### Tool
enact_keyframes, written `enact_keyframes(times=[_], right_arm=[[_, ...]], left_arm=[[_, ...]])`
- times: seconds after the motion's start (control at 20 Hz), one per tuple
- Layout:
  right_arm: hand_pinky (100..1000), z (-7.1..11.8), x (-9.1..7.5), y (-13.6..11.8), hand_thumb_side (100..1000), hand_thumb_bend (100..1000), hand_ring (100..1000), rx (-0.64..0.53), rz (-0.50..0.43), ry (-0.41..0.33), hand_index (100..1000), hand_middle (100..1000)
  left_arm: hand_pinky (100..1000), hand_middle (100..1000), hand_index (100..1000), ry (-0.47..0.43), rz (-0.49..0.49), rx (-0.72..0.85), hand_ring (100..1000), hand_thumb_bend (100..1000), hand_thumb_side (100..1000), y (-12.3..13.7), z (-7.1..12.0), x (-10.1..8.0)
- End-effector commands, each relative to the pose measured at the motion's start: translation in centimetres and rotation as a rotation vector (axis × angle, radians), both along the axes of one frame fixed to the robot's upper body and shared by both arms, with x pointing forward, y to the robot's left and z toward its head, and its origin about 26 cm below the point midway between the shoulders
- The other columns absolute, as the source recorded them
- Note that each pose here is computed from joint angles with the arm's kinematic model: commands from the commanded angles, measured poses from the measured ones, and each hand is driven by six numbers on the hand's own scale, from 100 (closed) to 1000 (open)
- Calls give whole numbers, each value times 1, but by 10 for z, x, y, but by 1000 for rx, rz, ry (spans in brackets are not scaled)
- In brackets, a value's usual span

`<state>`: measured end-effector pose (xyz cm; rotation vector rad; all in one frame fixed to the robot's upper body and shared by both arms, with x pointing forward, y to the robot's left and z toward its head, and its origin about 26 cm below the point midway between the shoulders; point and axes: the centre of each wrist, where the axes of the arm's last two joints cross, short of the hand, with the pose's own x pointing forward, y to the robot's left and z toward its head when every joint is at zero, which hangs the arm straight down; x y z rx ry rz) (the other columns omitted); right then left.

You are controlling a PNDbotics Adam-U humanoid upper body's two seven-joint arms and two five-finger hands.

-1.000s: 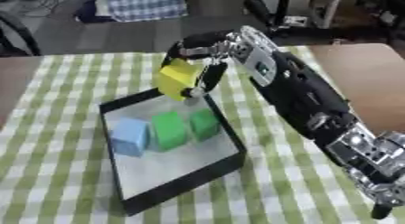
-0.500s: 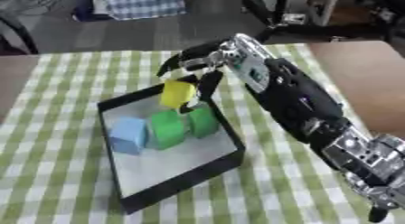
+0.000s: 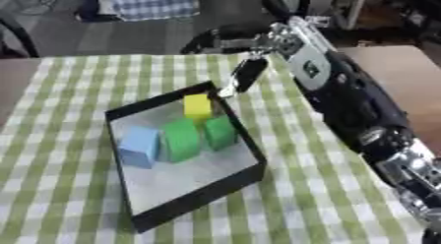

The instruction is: Pick up objects on the table and place them in the box.

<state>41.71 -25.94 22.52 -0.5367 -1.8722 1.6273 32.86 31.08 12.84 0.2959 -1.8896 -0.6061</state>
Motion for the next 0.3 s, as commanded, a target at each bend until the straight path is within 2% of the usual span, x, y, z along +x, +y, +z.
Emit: enact_keyframes(times=[0.05, 0.15, 0.2, 0.3], right_arm=[[880, 31, -28, -45, 332, 242, 807, 245, -167, -195, 927, 835], [843, 19, -43, -67, 331, 194, 751, 397, -290, -229, 894, 784], [823, 10, -50, -77, 360, 168, 718, 469, -347, -235, 867, 751], [811, -14, -65, -92, 385, 144, 706, 610, -443, -208, 864, 742]], left_arm=[[713, 683, 883, -24, 25, 14, 668, 630, 825, 8, 8, -2], [710, 680, 881, -17, 33, 3, 665, 621, 829, 9, 4, -4], [709, 678, 880, -14, 37, -2, 663, 613, 832, 9, 3, -5], [707, 678, 880, -10, 44, -14, 663, 602, 837, 8, 0, -6]])
